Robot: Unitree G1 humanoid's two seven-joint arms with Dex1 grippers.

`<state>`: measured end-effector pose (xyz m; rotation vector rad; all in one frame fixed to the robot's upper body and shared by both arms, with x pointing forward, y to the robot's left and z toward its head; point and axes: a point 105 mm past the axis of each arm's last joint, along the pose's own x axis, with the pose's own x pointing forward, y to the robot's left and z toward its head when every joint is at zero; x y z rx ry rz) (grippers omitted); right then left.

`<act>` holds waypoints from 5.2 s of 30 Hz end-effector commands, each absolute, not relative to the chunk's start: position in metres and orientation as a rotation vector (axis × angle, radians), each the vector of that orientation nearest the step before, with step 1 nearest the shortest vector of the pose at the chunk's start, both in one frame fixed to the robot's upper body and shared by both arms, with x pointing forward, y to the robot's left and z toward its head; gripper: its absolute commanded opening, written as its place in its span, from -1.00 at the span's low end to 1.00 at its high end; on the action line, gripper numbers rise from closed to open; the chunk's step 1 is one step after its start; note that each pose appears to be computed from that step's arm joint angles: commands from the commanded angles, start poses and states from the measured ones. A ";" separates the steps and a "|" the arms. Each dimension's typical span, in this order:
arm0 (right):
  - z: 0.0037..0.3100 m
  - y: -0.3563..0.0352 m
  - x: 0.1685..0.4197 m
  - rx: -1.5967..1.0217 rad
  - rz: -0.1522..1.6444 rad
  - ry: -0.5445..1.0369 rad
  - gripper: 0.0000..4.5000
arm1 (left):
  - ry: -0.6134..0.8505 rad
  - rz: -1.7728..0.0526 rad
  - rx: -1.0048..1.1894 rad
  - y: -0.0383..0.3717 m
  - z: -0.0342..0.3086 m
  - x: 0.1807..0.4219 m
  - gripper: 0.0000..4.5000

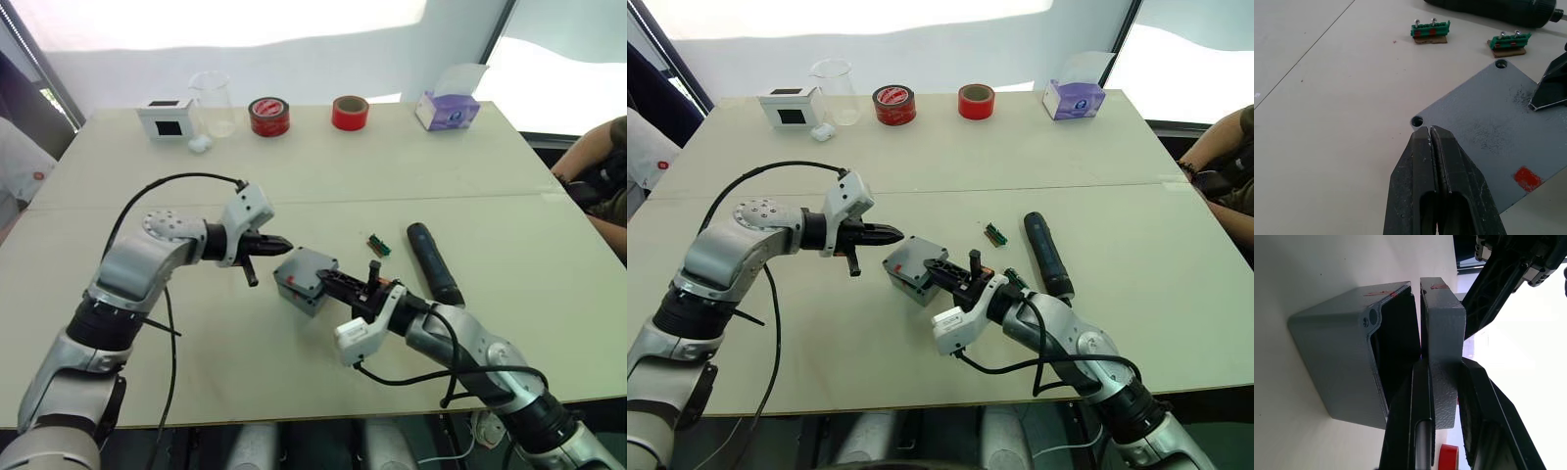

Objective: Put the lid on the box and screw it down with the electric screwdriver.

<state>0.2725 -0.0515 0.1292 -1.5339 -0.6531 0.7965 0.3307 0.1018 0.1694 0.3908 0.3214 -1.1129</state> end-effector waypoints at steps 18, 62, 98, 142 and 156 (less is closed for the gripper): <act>0.118 -0.057 0.271 -1.521 0.823 -0.583 -0.72 | 0.371 -1.250 0.570 0.082 0.139 0.311 -1.00; 0.127 -0.090 0.250 -1.151 0.863 -0.352 -0.98 | 0.407 -1.266 0.641 0.085 0.090 0.307 -1.00; 0.127 -0.090 0.259 -0.706 0.923 -0.073 -0.98 | 0.251 -1.160 0.409 0.109 0.165 0.338 -1.00; 0.124 -0.073 0.259 -0.647 0.981 -0.059 -0.98 | 0.302 -1.232 0.489 0.095 0.143 0.324 -1.00; 0.130 -0.072 0.257 -0.643 0.994 -0.074 -0.98 | 0.298 -1.275 0.494 0.087 0.142 0.315 -1.00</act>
